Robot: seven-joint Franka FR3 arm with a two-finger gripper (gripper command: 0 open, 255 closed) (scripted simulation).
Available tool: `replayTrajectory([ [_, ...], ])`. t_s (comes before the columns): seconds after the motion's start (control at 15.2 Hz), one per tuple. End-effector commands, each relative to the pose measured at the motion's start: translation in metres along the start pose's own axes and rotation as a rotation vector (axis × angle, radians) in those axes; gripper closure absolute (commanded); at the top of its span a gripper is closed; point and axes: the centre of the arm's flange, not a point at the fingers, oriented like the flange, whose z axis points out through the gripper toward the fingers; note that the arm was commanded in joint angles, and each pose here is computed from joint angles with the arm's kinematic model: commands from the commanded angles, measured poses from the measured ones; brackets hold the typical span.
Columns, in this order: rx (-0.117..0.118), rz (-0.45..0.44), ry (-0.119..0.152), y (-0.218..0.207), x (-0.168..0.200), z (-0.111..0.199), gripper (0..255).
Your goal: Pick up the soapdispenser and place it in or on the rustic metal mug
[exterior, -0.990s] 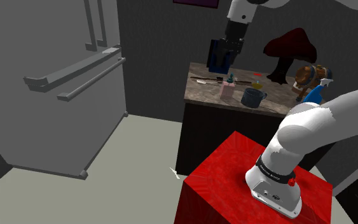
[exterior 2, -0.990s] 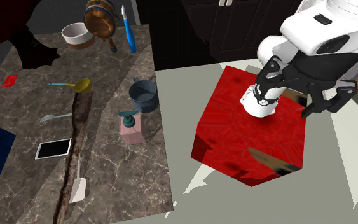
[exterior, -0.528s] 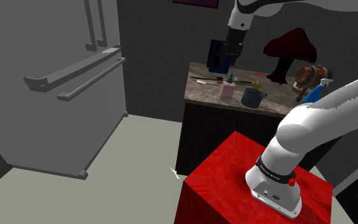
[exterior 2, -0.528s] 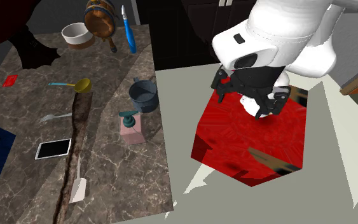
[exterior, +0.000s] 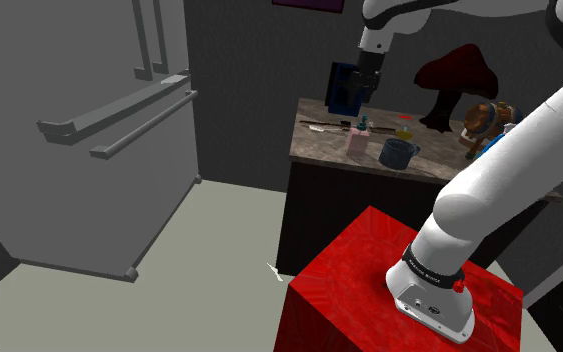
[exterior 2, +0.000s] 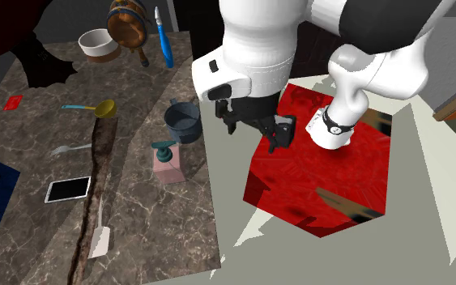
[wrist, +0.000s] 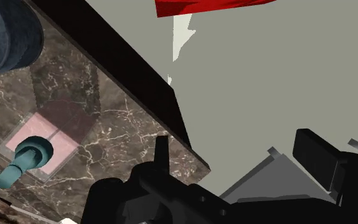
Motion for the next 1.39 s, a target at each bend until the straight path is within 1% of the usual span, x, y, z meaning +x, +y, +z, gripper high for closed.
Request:
replayTrajectory([
  [0.0, 0.002, -0.002, -0.011, 0.025, 0.01, 0.01, 0],
  [1.19, 0.027, -0.011, -0.103, 0.239, 0.113, 0.078, 0],
  [1.32, 0.027, -0.011, -0.103, 0.24, 0.113, 0.084, 0],
])
